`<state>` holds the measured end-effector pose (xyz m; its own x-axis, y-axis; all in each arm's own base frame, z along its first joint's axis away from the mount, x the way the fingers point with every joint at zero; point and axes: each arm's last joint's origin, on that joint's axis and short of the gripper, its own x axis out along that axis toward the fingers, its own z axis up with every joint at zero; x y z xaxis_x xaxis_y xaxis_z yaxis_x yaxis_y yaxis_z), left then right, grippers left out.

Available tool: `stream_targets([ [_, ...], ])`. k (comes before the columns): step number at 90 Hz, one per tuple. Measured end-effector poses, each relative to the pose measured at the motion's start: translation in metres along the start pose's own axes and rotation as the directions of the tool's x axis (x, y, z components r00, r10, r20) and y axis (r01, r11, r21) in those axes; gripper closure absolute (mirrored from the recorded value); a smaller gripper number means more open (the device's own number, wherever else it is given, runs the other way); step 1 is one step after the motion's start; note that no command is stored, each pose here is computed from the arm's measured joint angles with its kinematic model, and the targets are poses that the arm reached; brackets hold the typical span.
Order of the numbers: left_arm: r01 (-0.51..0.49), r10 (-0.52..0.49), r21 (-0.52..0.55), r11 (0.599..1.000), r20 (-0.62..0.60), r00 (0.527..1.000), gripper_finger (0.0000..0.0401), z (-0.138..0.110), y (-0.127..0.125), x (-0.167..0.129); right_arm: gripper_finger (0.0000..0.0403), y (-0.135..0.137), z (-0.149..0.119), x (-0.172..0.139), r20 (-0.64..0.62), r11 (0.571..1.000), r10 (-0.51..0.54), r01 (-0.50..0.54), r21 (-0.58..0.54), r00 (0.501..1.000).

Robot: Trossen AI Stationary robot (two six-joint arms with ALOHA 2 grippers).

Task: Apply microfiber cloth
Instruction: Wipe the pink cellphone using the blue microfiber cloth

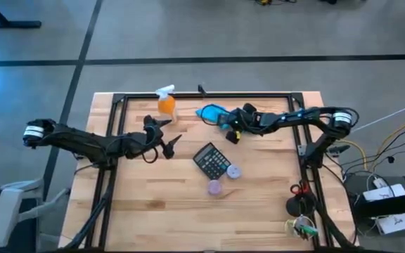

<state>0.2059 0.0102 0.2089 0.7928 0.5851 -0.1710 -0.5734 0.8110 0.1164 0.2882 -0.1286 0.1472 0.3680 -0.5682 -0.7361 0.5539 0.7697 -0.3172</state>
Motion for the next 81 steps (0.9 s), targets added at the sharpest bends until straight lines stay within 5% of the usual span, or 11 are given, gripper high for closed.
stream_targets([
  [40,0.000,0.000,0.003,1.000,-0.003,1.000,0.0054,0.000,0.000,0.000,0.0403,0.017,-0.002,0.057,0.149,0.997,-0.081,0.080,0.011,0.986],
  [81,0.092,-0.087,-0.068,0.993,0.063,0.994,0.0054,0.004,-0.005,0.006,0.0403,0.047,0.000,0.025,0.149,0.989,0.109,-0.091,-0.120,0.983],
])
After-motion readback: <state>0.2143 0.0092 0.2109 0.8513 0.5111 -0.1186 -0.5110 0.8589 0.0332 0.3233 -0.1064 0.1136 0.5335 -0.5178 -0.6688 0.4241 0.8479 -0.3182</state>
